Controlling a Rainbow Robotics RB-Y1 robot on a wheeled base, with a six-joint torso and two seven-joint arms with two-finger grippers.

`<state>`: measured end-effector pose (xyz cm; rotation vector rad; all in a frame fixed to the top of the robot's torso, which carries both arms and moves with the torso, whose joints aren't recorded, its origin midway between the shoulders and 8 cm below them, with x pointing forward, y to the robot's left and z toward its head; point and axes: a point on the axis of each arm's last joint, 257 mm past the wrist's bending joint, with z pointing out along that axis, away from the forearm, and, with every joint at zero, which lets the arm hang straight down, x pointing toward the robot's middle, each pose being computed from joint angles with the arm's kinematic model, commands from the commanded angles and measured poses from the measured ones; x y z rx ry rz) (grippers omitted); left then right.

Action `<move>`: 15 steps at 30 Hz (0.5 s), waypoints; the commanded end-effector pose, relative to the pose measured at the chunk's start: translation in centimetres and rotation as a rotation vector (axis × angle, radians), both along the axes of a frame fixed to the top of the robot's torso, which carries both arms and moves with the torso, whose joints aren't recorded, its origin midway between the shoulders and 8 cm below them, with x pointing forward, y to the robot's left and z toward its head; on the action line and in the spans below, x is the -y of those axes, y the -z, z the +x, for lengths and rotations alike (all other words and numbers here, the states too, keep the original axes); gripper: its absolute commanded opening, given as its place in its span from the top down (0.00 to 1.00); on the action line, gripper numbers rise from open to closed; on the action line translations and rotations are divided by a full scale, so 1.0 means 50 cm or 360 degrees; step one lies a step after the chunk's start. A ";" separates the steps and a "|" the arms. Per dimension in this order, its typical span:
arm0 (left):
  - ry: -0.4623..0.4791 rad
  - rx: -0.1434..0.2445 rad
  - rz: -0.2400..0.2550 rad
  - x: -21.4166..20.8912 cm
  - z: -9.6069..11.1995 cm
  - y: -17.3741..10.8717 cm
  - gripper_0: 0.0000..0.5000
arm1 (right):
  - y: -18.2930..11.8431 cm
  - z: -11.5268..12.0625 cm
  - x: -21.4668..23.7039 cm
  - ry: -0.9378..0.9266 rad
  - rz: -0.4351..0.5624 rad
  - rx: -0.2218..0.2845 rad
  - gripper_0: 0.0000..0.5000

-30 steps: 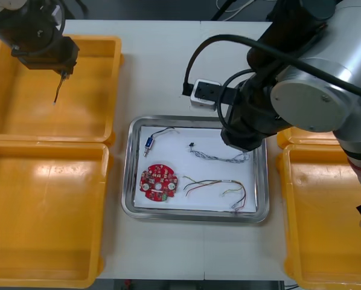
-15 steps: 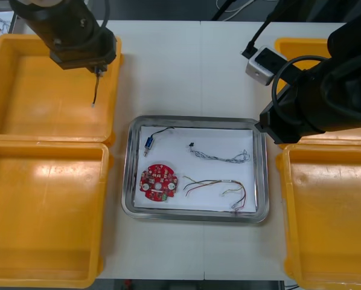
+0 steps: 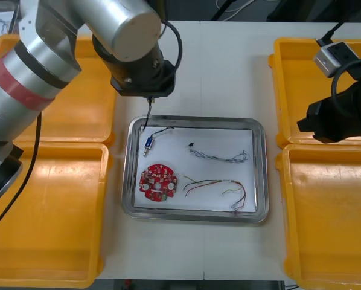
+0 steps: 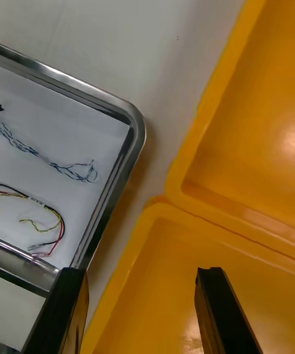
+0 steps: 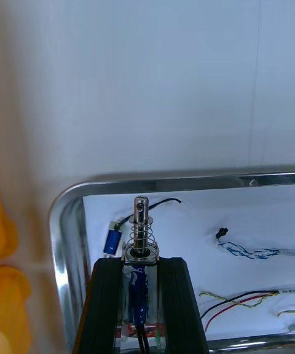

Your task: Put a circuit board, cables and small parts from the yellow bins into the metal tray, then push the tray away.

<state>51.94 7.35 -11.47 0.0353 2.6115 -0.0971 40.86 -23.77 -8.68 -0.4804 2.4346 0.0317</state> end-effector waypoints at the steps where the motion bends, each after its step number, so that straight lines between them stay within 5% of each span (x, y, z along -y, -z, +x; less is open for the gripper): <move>1: 0.0056 0.0030 -0.0022 0.074 -0.024 0.026 1.00 | -0.012 -0.019 0.060 0.0205 0.0080 0.0004 0.00; 8: 0.0076 0.0017 -0.0008 0.116 -0.046 0.096 1.00 | 0.005 -0.049 0.108 0.0447 0.0263 -0.0084 0.00; 15: 0.0109 0.0018 -0.0015 0.129 -0.056 0.159 1.00 | 0.028 -0.065 0.167 0.0603 0.0227 -0.0102 0.00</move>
